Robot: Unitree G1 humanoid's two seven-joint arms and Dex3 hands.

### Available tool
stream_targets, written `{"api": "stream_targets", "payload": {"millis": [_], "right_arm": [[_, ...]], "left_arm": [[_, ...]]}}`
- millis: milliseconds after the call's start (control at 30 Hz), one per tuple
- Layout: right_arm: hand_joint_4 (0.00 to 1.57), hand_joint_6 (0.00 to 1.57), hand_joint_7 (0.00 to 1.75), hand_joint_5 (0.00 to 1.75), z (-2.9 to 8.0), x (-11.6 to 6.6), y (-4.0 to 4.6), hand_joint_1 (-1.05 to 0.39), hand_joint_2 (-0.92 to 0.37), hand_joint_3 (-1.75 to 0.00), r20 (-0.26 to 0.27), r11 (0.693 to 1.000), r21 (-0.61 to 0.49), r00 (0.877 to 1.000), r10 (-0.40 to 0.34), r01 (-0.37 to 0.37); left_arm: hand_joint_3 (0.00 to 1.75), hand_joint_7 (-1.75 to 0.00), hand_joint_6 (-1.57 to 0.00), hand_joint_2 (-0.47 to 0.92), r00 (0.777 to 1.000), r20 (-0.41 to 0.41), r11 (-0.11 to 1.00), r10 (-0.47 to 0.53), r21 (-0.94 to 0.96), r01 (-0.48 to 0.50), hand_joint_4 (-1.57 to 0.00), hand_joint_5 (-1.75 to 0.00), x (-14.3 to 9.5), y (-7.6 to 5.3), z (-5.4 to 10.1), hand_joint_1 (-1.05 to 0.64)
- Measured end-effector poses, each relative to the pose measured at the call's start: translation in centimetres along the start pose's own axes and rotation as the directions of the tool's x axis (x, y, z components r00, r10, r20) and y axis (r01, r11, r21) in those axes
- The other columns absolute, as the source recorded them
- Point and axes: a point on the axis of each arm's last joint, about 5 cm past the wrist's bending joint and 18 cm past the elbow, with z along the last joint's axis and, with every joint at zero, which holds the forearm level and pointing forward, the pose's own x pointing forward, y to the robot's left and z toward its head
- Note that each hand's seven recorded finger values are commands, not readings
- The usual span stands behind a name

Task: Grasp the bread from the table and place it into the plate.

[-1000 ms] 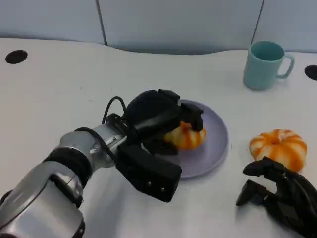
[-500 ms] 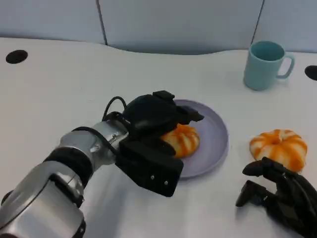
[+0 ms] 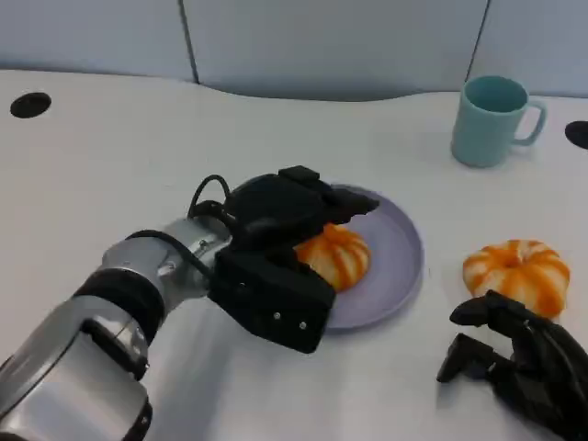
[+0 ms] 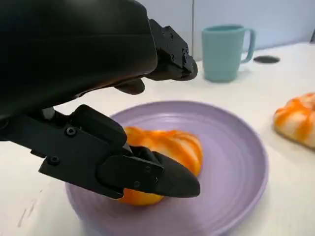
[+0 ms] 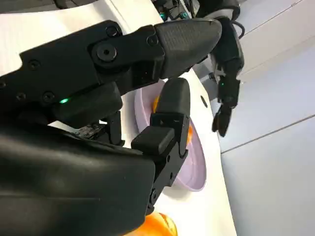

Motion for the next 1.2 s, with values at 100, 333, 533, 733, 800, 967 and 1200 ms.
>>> {"api": "stream_targets", "payload": {"millis": [100,333,533,733,800,967,1200], "right_arm": [[0.63,0.64,1.02,1.41,0.0,0.0,-0.01,-0.49,-0.92,-0.21,0.001,1.000,-0.001,1.000,0.000,0.000],[0.62,0.64,1.01,1.41,0.0,0.0,-0.01,-0.48,-0.92,-0.21,0.002,1.000,-0.002,1.000,0.002,-0.002],[0.63,0.64,1.02,1.41,-0.1,0.0,-0.06,-0.48,-0.92,-0.21,0.002,1.000,0.003,1.000,0.007,-0.007],[0.62,0.63,1.01,1.40,0.0,0.0,-0.10,-0.48,-0.92,-0.20,0.002,1.000,0.003,1.000,0.004,-0.004],[0.63,0.64,1.00,1.39,0.0,0.1,-0.09,-0.48,-0.92,-0.19,0.002,1.000,0.004,1.000,0.007,-0.007],[0.63,0.64,0.99,1.39,-0.1,0.0,-0.19,-0.48,-0.92,-0.20,0.002,1.000,0.006,1.000,0.007,-0.007],[0.63,0.66,0.98,1.38,-0.1,0.0,-0.27,-0.48,-0.92,-0.19,-0.001,1.000,0.011,1.000,0.015,-0.015]], "left_arm": [[0.21,-0.06,-0.22,0.92,0.999,0.014,0.999,0.043,-0.012,-0.043,-0.02,-0.53,-0.4,0.6,-0.4,-0.83],[0.14,-0.06,-0.25,0.92,0.998,0.014,0.998,0.059,-0.025,-0.059,-0.05,-0.54,-0.7,0.8,-0.7,-0.76],[0.09,-0.07,-0.30,0.92,0.978,0.022,0.963,0.206,-0.180,-0.199,-0.09,-0.53,-3.0,1.7,-2.2,-0.68],[0.15,-0.06,-0.33,0.92,0.980,-0.018,0.940,0.200,-0.279,-0.197,-0.11,-0.52,-4.8,0.7,-3.0,-0.61],[0.16,-0.06,-0.33,0.92,0.959,-0.016,0.894,0.282,-0.358,-0.269,-0.11,-0.52,-5.6,0.4,-3.1,-0.58],[0.17,-0.06,-0.34,0.92,0.944,-0.045,0.848,0.327,-0.428,-0.314,-0.13,-0.52,-7.1,-0.4,-3.6,-0.56],[0.16,-0.06,-0.39,0.92,0.870,-0.148,0.673,0.470,-0.578,-0.461,-0.23,-0.56,-9.7,-1.9,-3.9,-0.50]]}}
